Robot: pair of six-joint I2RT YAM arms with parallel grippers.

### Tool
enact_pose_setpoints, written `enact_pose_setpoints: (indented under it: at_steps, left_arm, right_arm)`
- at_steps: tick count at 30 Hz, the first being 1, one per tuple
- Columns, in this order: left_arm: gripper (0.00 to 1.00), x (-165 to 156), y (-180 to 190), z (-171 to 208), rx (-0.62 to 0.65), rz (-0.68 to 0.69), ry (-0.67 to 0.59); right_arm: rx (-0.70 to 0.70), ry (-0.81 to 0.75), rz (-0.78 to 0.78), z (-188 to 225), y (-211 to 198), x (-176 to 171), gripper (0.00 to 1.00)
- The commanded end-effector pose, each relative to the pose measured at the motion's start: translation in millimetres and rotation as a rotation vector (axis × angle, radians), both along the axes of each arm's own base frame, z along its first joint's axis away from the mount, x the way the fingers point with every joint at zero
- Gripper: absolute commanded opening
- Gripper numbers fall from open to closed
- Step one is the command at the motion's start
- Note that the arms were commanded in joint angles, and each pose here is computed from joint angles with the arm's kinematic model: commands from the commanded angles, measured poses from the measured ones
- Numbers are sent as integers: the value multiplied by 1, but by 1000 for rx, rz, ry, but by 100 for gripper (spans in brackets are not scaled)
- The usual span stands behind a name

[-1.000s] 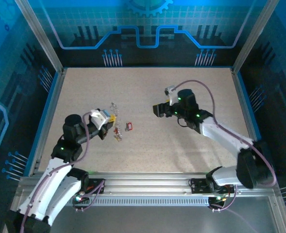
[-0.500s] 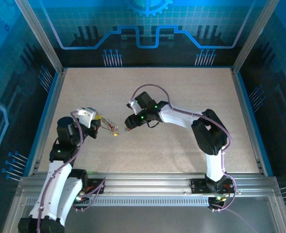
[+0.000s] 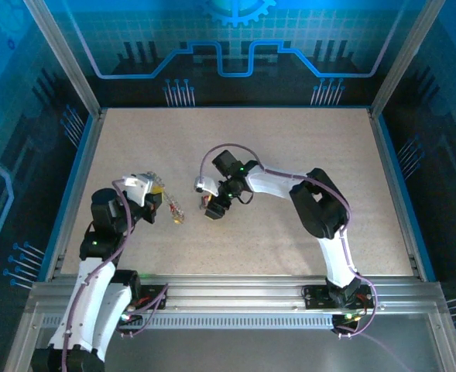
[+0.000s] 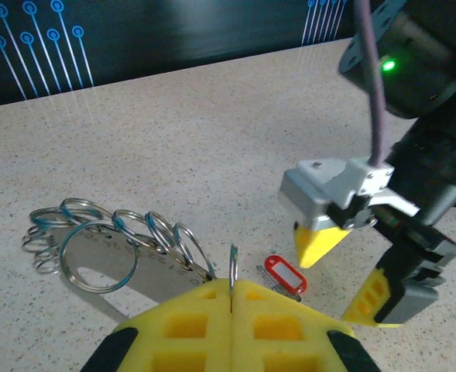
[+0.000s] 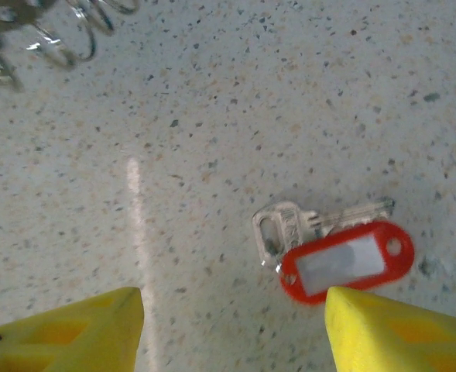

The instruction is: Put the keys on the keyring

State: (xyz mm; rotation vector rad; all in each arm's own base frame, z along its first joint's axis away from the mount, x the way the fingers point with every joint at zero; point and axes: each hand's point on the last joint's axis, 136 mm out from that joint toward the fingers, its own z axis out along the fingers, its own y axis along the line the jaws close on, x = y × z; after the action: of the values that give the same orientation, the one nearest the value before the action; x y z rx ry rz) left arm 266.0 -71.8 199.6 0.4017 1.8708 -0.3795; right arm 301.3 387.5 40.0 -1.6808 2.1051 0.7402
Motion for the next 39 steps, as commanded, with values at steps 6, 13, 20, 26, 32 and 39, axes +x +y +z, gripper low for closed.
enact_pose_setpoints:
  at_steps: [6,13,20,26,32,39]
  left_arm:
    - [0,-1,-3,12,-29,-19,-53]
    - [0,0,-3,12,-26,-20,-57]
    - [0,-2,-4,13,-21,-28,-57]
    - [0,-2,-3,14,-17,-26,-60]
    - [0,-2,-1,14,-8,-14,-60]
    - [0,-2,0,12,-4,-7,-53]
  right_arm:
    - [-77,-78,86,-20,8,4,63]
    - [-61,-66,121,-21,8,-6,42]
    - [-16,-100,148,-14,8,-16,32]
    - [33,-214,150,4,4,-9,51]
    - [83,-282,161,13,9,0,57]
    - [36,-326,202,-3,20,1,57]
